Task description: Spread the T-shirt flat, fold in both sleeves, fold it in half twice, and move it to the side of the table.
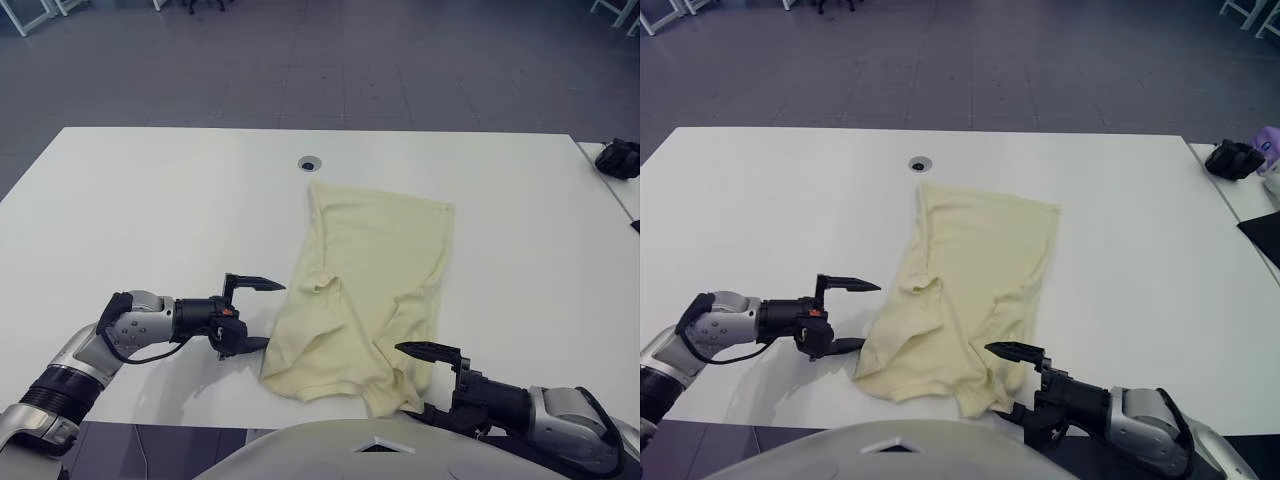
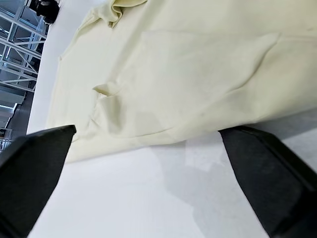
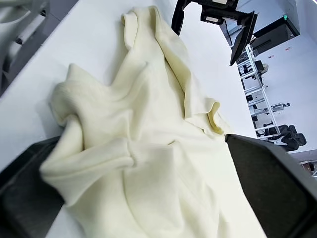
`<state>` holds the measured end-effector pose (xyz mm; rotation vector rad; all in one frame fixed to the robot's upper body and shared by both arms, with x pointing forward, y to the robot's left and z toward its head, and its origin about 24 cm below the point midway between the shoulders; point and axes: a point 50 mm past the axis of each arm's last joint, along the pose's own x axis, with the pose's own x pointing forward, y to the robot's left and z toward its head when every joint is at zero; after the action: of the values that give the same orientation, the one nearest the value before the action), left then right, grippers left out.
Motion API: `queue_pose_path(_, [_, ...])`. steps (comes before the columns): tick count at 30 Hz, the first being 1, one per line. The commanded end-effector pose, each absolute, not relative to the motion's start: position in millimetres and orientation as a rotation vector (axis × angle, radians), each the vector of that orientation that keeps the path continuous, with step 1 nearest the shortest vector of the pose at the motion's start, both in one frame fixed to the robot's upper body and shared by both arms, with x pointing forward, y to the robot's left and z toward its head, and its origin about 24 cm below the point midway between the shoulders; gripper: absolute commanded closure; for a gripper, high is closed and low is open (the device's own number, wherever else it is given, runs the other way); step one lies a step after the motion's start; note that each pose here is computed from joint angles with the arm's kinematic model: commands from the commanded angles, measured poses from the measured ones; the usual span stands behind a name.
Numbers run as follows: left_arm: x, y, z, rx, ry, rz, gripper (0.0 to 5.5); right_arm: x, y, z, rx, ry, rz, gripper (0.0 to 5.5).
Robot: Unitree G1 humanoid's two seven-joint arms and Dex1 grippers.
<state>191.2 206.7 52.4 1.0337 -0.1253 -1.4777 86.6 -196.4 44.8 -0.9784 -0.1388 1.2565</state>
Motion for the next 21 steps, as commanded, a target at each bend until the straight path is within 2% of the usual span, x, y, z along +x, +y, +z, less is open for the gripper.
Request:
queue_pose_path(1, [176.5,217.6,38.3,1.051,-0.011,-1.575,1.02,64.4,-218.3,27.3,-1.038,0.084,1.312,1.21])
queue_pose_path(5, [165.6,223.1,36.0,1.048,0.0,-1.612,1.77,58.6,-222.6,30.1,-1.032,0.09,1.309,1.95])
queue_pose_path(16, [148.4,216.0,31.9,1.057,-0.048,-1.749,3.86,59.7,-214.4,25.7,-0.991,0.095,1.309,3.95])
queue_pose_path(21, [138.5,215.2,30.2,1.052,-0.071,-1.828,4.65,61.1,-215.0,24.2,-1.0,0.096,1.324,4.7])
